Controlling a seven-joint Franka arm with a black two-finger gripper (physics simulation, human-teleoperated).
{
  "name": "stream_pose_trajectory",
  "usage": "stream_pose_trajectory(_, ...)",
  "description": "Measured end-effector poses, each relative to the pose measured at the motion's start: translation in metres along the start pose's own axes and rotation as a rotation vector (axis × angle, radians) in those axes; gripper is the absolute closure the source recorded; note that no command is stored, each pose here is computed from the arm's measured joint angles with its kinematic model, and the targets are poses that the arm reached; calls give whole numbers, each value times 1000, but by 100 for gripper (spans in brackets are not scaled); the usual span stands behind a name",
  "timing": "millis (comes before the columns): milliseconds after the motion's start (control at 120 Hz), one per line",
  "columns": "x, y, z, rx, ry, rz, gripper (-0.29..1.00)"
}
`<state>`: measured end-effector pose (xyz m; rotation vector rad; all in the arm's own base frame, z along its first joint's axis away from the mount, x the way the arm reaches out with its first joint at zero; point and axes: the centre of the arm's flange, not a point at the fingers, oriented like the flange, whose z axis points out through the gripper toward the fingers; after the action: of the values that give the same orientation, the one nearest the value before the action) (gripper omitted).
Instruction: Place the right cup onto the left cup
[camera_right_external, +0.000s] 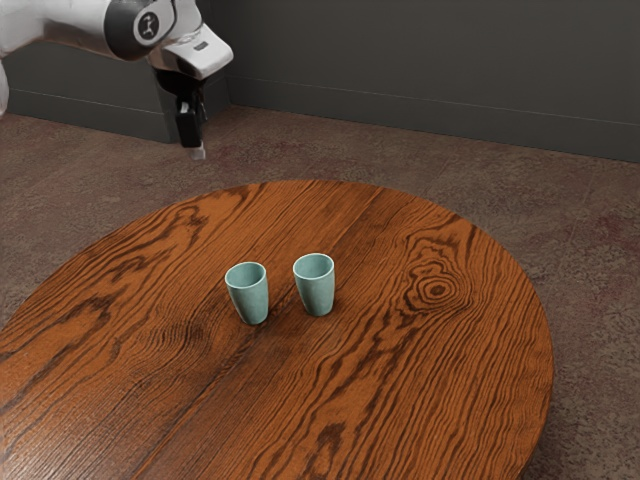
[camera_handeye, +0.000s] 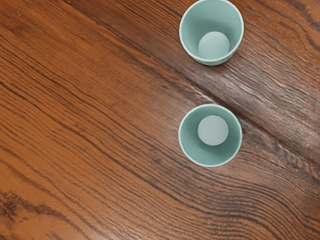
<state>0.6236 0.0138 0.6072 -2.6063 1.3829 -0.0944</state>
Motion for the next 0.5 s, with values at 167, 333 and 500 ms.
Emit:
stream_pose_trajectory(167, 52, 8, 63, -67, -35, 62, 0)
stream_pose_trajectory(333, 112, 1, 143, -101, -52, 111, 0)
stream_pose_trajectory(500, 138, 17, 195, -150, -56, 137, 0)
